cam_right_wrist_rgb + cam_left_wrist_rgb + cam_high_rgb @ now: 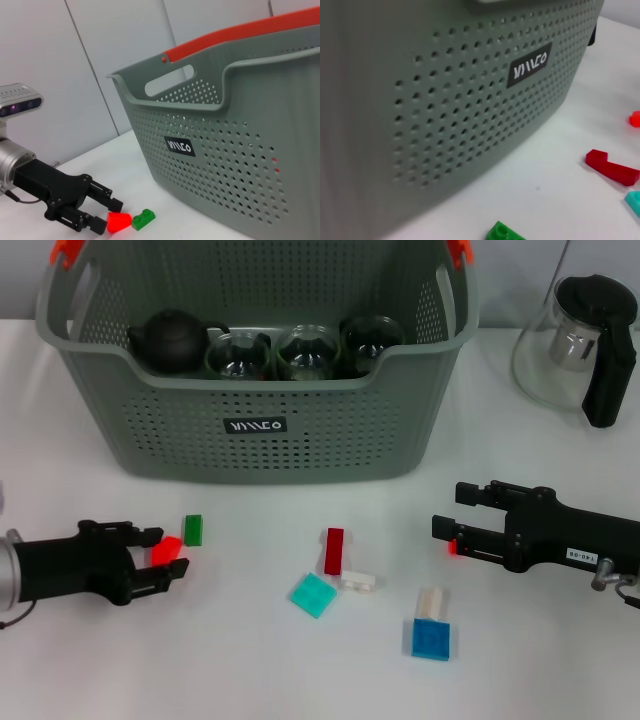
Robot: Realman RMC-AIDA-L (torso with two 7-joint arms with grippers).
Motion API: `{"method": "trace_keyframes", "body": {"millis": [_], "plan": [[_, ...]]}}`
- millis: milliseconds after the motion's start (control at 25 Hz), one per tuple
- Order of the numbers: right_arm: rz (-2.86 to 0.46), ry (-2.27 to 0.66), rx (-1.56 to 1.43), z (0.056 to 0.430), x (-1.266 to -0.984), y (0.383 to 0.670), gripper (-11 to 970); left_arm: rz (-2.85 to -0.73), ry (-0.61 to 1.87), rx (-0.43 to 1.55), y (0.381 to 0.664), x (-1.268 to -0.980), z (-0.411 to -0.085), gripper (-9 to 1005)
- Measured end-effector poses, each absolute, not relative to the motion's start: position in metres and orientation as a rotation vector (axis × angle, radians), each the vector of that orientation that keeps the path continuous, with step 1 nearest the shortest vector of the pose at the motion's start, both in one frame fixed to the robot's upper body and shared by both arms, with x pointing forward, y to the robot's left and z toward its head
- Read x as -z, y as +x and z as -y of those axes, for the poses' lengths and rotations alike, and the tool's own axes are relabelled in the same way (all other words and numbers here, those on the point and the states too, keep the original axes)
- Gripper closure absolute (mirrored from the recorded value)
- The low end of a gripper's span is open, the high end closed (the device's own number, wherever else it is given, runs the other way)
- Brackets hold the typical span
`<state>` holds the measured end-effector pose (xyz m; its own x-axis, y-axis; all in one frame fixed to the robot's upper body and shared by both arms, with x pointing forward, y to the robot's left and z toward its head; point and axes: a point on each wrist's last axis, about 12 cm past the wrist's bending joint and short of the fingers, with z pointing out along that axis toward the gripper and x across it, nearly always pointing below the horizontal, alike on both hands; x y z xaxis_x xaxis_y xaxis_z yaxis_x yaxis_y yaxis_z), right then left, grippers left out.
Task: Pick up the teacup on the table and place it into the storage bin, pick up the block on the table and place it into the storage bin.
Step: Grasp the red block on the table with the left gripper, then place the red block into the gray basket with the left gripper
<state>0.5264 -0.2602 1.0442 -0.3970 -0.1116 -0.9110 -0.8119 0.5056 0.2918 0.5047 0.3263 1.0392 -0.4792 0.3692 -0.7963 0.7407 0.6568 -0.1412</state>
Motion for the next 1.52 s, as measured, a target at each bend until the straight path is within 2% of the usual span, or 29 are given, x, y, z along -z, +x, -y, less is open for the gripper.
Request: {"method": "trace_keyframes", "body": {"millis": [480, 840, 1240, 1520], "plan": [[-1.831, -0.771, -0.956, 0.261, -1.044, 0.526, 246, -2.101, 0.931, 0.644, 0.509, -1.038, -0.315, 457], [-1.834, -0.772, -0.956, 0.262, -1.043, 0.525, 248, -2.112, 0.911, 0.606, 0.511, -1.04, -0.321, 498], [-1.837, -0.77, -0.956, 0.262, -1.043, 0.524, 247, -2.143, 0.872, 0.605, 0.512, -1.039, -0.322, 692], [-1.838, -0.771, -0.957, 0.262, -1.042, 0.524, 246, -2.168, 0.838, 0.613, 0.514, -1.044, -0.326, 786]]}}
